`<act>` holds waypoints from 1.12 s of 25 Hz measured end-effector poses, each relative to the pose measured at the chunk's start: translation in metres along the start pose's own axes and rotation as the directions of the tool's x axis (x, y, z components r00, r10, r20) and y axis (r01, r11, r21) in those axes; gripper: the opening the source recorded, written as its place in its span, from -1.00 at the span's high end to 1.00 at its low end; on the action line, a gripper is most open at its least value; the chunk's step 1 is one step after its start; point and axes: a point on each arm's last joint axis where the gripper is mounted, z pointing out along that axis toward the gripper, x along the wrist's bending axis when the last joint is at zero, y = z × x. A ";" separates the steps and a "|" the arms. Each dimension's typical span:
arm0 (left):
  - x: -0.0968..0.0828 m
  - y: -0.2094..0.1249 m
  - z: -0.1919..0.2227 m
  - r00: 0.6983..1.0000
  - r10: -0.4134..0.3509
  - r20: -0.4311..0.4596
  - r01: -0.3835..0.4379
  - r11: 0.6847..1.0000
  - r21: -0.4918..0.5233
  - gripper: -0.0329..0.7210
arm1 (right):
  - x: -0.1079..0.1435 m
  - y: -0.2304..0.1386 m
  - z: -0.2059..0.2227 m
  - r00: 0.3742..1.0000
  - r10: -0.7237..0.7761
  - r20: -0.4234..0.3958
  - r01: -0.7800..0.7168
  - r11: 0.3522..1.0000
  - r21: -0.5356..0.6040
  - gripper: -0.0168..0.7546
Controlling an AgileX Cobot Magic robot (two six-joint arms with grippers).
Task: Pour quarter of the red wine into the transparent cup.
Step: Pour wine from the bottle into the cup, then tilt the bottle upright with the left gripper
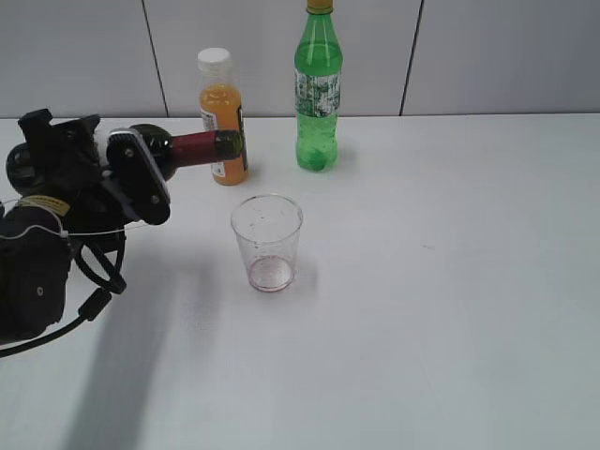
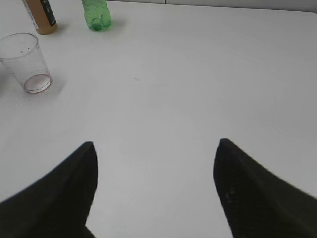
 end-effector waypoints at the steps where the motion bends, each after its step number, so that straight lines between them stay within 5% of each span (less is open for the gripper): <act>1: -0.001 -0.001 -0.001 1.000 0.008 0.004 -0.008 1.000 -0.001 -0.56 | 0.000 0.000 0.000 1.000 0.000 0.000 0.000 1.000 0.000 -0.56; 28: -0.001 0.002 -0.002 0.987 0.163 0.000 -0.163 0.986 -0.034 -0.56 | 0.000 0.000 0.000 1.000 -0.001 0.000 0.001 1.000 0.000 -0.56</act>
